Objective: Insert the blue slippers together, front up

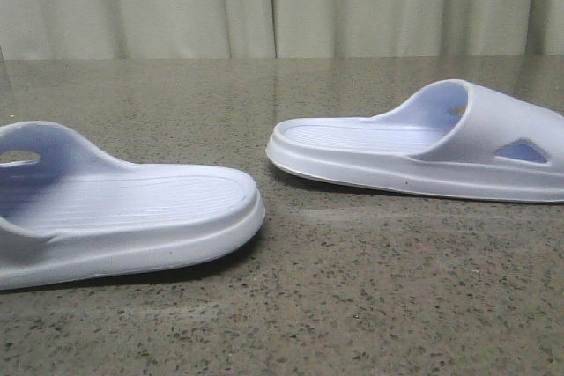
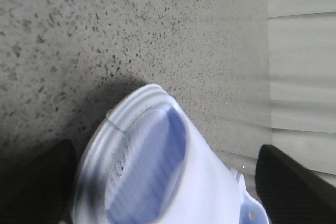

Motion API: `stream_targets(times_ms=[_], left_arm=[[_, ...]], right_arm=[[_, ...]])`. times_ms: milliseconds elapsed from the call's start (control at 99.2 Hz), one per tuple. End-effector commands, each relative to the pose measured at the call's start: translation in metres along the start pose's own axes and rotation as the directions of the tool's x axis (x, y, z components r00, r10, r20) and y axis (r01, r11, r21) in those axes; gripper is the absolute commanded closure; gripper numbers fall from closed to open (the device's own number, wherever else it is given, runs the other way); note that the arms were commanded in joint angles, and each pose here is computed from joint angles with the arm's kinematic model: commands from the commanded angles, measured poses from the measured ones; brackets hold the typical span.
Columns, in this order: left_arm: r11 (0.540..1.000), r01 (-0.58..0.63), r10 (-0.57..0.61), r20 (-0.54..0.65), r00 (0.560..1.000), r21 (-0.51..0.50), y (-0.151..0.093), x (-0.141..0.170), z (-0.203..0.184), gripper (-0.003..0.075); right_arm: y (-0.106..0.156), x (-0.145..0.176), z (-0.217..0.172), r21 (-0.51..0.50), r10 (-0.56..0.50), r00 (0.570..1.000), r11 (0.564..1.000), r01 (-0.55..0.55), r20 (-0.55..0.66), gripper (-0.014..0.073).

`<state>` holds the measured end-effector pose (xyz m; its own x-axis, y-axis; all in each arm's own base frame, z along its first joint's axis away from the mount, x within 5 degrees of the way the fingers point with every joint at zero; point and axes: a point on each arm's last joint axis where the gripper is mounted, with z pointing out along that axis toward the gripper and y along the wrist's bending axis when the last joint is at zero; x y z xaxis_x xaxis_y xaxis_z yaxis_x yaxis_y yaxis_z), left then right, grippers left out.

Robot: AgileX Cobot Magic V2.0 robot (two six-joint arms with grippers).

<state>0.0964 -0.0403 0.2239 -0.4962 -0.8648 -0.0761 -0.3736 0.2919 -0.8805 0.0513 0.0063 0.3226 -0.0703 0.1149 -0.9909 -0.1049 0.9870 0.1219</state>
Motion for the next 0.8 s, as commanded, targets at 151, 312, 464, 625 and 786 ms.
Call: stream_targets(times_ms=[151, 312, 464, 625, 786], left_arm=[[0.999, 0.027, -0.027, -0.013, 1.000, 0.023, -0.0081, -0.0002, -0.0001, 0.0301], [0.999, 0.027, -0.027, -0.013, 1.000, 0.023, -0.0081, -0.0002, -0.0001, 0.0428], [0.999, 0.027, -0.027, -0.013, 1.000, 0.023, -0.0081, -0.0002, -0.0001, 0.0533], [1.000, 0.010, -0.010, -0.009, 1.000, 0.017, -0.0075, -0.0005, -0.0001, 0.0614], [1.000, 0.002, -0.002, -0.007, 1.000, 0.014, -0.0072, -0.0007, -0.0001, 0.0687]], right_arm=[[0.0019, -0.0175, -0.0008, -0.009, -0.003, 0.995, 1.000, 0.004, 0.098, 0.0275], [0.0019, -0.0175, -0.0008, -0.009, -0.003, 0.995, 1.000, 0.004, 0.098, 0.0275], [0.0019, -0.0175, -0.0008, -0.009, -0.003, 0.995, 1.000, 0.004, 0.098, 0.0275], [0.0019, -0.0175, -0.0008, -0.009, -0.003, 0.995, 1.000, 0.004, 0.098, 0.0275], [0.0019, -0.0175, -0.0008, -0.009, -0.003, 0.995, 1.000, 0.004, 0.098, 0.0275]])
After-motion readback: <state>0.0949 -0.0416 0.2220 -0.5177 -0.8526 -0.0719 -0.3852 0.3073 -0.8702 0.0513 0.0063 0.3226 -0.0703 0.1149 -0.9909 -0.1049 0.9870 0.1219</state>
